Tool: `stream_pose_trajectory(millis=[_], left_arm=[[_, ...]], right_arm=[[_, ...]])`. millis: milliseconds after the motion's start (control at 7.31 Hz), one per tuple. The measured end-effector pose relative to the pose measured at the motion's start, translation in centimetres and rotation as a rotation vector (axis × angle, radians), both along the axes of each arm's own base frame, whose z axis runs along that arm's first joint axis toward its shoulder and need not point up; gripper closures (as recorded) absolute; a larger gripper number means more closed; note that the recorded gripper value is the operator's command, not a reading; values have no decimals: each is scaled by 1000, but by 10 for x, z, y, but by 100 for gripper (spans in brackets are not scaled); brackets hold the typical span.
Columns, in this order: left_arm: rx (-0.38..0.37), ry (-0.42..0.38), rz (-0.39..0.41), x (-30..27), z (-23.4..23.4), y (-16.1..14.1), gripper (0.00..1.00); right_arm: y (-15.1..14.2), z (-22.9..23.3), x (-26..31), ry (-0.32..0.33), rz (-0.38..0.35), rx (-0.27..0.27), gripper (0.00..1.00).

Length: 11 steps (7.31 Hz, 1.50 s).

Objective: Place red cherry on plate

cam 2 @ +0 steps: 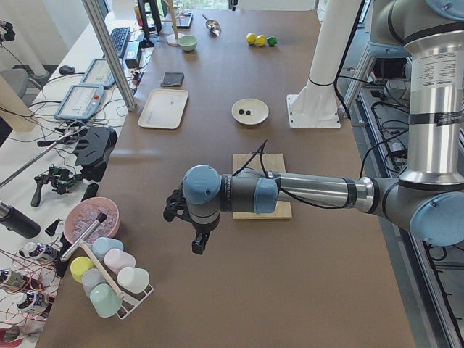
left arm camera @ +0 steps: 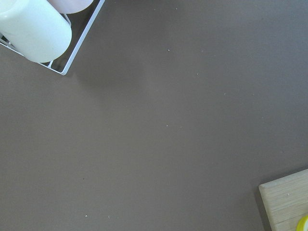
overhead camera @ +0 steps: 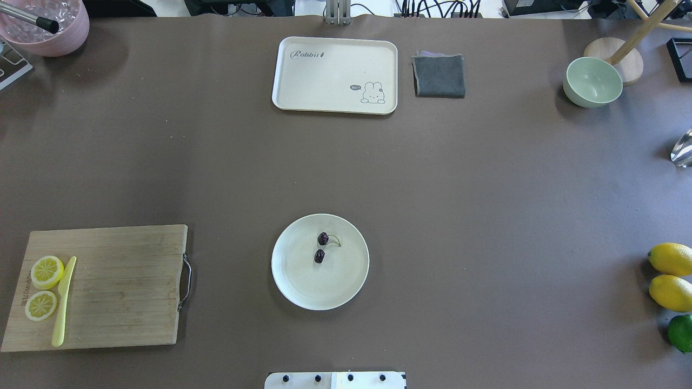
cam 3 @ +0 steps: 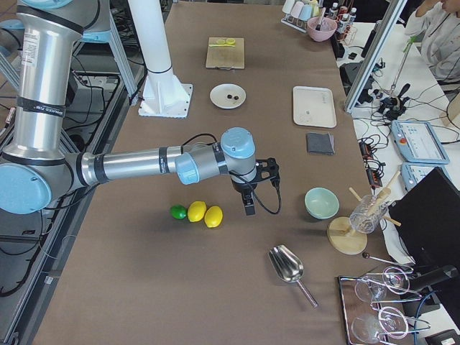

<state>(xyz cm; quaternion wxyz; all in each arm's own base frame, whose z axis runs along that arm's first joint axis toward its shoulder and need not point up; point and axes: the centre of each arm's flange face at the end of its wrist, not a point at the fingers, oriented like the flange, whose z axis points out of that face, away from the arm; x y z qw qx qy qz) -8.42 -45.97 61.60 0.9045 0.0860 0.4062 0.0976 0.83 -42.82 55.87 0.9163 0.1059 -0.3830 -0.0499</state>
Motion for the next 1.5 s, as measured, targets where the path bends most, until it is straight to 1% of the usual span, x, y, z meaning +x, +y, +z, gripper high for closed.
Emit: stream_pose_trajectory(millis=[1094,1231,1504], left_arm=[[6,-2,0,0,-2,0,2],[3,-6,0,-1,-1,0,2],[1,-40,0,-3,2,0,2]], right_arm=[[-2,-2,1,-2,2,5,0],[-1,-1,2,-2,4,5,0],[3,5,4,-2,9,-10,0]])
